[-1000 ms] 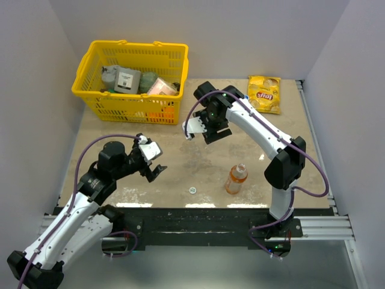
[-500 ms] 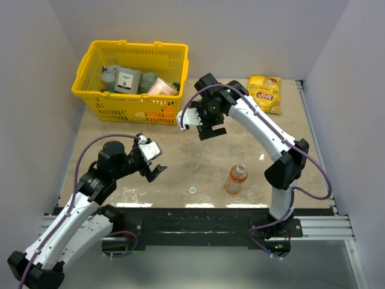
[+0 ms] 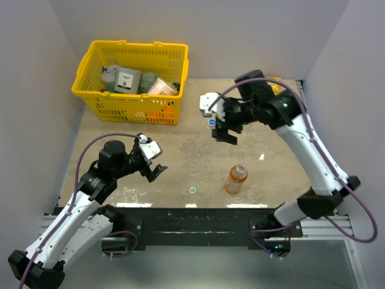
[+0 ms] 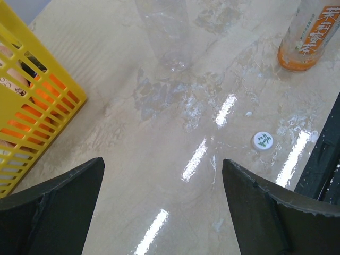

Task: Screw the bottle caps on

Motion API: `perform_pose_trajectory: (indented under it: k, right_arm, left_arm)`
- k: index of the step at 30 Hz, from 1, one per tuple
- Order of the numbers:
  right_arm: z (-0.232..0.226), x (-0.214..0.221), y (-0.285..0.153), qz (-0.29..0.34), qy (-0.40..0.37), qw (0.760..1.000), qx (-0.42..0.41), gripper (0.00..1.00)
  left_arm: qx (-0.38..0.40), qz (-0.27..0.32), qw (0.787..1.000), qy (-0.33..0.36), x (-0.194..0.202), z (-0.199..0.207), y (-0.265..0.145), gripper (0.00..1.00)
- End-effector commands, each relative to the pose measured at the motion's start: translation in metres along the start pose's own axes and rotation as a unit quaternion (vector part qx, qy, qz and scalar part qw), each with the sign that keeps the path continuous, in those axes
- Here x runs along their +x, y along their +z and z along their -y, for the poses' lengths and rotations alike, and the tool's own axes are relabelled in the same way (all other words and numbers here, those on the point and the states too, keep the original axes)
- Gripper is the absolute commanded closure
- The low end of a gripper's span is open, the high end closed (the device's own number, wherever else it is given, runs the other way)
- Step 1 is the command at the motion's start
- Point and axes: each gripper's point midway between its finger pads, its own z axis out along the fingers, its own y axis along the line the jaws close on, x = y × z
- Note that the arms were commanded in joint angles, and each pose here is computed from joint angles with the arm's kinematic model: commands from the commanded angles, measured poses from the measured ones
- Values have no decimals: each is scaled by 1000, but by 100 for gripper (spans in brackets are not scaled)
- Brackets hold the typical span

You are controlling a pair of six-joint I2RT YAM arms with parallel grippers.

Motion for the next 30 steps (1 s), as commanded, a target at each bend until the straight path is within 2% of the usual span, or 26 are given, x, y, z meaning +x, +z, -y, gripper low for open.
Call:
perform_pose_trajectory:
  k: [1,8,11,13,17,23,25,30]
  right_arm:
    - [-57,32,-42,-5,102,995,-7,16]
    - [-121,74,-48,-44,144,986,-69,12]
    - [-137,98,-36,-74,143,982,-95,17]
    - [-147,112,-28,-91,140,980,-113,23]
    - [-147,124,-21,-109,137,978,-113,32]
    - [-141,131,-15,-124,129,978,-105,34]
    - [-140,135,-15,-132,122,978,-102,33]
    - [-141,149,-16,-157,108,977,-98,22]
  left_arm:
    - [15,26,1000,-1,-14,2,3,2]
    - [32,28,999,-16,-17,4,13,1]
    - [42,28,999,-19,-20,5,15,1]
    - [44,27,998,-21,-23,5,15,1]
    - [40,26,999,-16,-26,3,12,2]
    - [29,26,999,-16,-25,1,7,2]
    - [27,28,999,-16,-26,1,5,2]
    - [24,25,999,-14,-23,-1,6,2]
